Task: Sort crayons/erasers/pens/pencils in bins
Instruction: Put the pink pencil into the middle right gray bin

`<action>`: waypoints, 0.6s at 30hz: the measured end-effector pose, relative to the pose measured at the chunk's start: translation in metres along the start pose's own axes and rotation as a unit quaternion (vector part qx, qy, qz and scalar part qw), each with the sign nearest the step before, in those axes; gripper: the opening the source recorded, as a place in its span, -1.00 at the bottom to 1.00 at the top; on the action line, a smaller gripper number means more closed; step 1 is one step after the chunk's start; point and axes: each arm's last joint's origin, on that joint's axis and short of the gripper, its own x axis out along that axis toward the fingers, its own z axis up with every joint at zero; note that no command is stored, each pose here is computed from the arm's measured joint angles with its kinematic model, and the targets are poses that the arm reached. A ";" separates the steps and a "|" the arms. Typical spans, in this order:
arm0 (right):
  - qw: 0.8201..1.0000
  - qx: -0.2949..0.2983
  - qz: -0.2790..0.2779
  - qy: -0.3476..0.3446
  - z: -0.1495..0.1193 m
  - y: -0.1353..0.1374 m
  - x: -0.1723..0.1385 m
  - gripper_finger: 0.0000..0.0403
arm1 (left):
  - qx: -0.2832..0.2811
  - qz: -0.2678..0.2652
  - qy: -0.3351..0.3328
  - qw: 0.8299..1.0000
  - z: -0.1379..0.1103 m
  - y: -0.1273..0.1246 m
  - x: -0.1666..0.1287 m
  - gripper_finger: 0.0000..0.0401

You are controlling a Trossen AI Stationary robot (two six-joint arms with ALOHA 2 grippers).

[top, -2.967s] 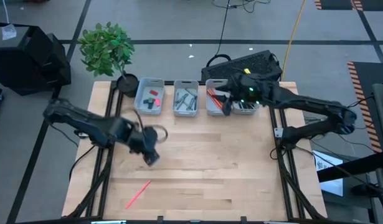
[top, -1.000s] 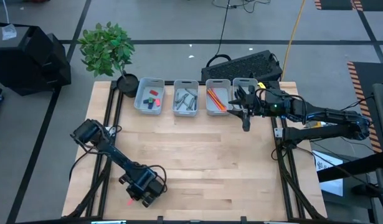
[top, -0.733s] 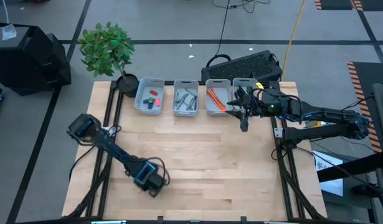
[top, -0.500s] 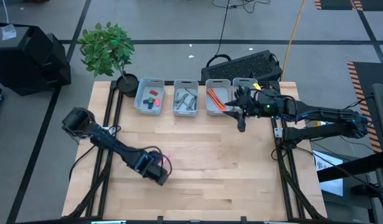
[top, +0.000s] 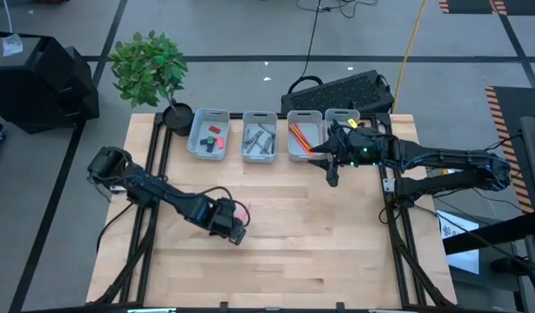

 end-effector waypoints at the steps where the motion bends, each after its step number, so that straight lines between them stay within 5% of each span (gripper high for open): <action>1: 1.000 0.000 0.001 0.001 0.000 0.000 0.001 -0.16 | -0.008 0.001 -0.006 1.000 0.003 0.000 0.000 -0.88; 11: 1.000 0.010 0.002 0.009 -0.002 0.001 0.004 -0.16 | -0.080 -0.036 -0.054 0.995 0.022 -0.009 0.013 -0.27; 18: 1.000 0.009 0.002 0.015 -0.003 0.001 0.004 -0.16 | -0.081 0.012 -0.099 0.992 0.021 -0.034 0.022 -0.30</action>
